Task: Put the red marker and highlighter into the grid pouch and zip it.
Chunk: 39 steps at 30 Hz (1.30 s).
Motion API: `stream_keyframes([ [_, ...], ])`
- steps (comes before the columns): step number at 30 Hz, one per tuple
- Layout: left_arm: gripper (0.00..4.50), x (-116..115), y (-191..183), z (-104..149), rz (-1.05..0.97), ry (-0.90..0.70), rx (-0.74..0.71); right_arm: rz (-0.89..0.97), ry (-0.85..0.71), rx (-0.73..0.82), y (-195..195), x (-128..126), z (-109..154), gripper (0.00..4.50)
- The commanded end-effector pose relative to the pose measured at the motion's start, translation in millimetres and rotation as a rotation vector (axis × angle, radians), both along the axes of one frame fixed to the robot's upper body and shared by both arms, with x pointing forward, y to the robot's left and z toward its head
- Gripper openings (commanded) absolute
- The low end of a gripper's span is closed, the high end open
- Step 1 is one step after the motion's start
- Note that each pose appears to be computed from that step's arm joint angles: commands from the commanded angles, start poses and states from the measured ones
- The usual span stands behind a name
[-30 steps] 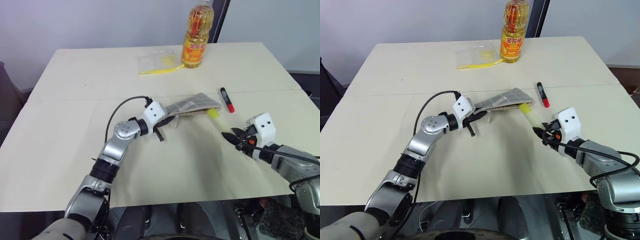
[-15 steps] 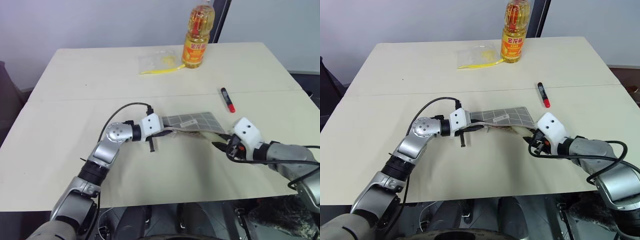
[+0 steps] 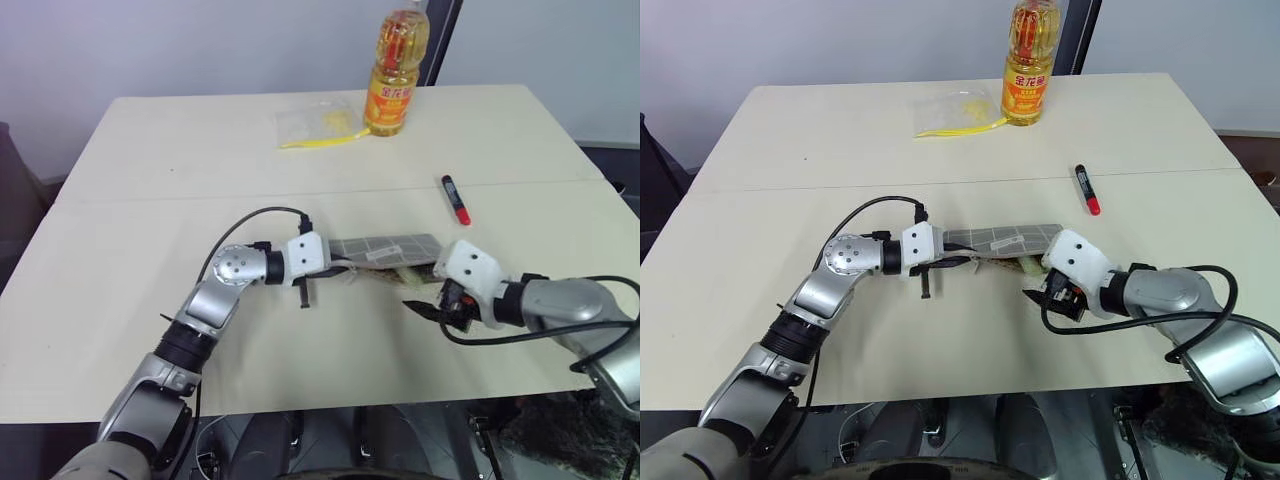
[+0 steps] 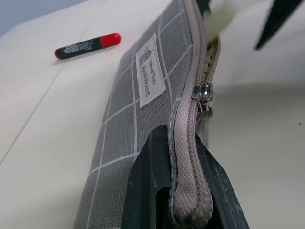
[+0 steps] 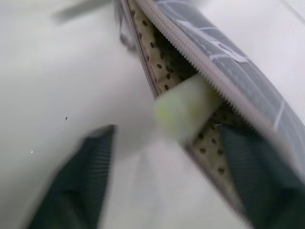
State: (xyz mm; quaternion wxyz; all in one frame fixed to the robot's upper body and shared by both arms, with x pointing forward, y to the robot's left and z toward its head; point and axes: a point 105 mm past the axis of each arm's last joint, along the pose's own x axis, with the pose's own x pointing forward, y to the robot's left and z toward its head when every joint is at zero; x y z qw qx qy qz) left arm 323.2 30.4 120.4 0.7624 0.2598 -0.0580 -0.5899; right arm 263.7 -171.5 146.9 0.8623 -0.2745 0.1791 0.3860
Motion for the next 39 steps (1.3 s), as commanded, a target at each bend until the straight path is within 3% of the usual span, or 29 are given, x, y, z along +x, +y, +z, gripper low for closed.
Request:
stream_keyframes([
  [1,0.0,12.1,5.0,11.0,0.099,0.014,-0.062,-0.028,-0.108,0.111,-7.0,0.7,33.9,4.46],
  [4,0.0,24.1,10.6,12.4,0.201,0.033,-0.094,-0.119,-0.152,0.239,-24.4,6.9,51.3,4.46],
  [7,0.0,35.9,17.7,13.0,0.31,0.05,-0.126,-0.268,-0.197,0.263,-51.1,22.5,53.7,4.46],
  [11,0.0,52.9,27.5,13.6,0.472,0.067,-0.168,-0.541,-0.208,0.287,-88.6,56.4,32.3,4.46],
  [17,0.0,64.2,27.3,14.4,0.578,0.049,-0.18,-0.772,-0.199,0.373,-105.2,103.1,-0.1,4.46],
  [24,0.0,64.9,24.9,17.6,0.59,0.049,-0.194,-0.872,-0.217,0.433,-108.3,142.8,-15.8,4.46],
  [29,0.0,63.8,27.4,17.1,0.597,0.051,-0.195,-0.909,-0.181,0.461,-109.5,155.5,-26.0,4.46],
  [32,0.0,63.2,28.9,17.1,0.6,0.05,-0.195,-0.89,-0.185,0.463,-107.3,157.9,-26.9,3.55],
  [34,0.0,63.3,29.9,17.1,0.604,0.05,-0.196,-0.874,-0.193,0.473,-105.2,158.2,-25.4,2.68],
  [37,0.0,62.9,30.6,16.5,0.605,0.051,-0.195,-0.851,-0.215,0.483,-103.2,155.9,-21.4,0.93],
  [39,0.0,62.4,30.4,15.8,0.604,0.052,-0.194,-0.835,-0.235,0.479,-103.3,152.4,-17.5,0.32],
])
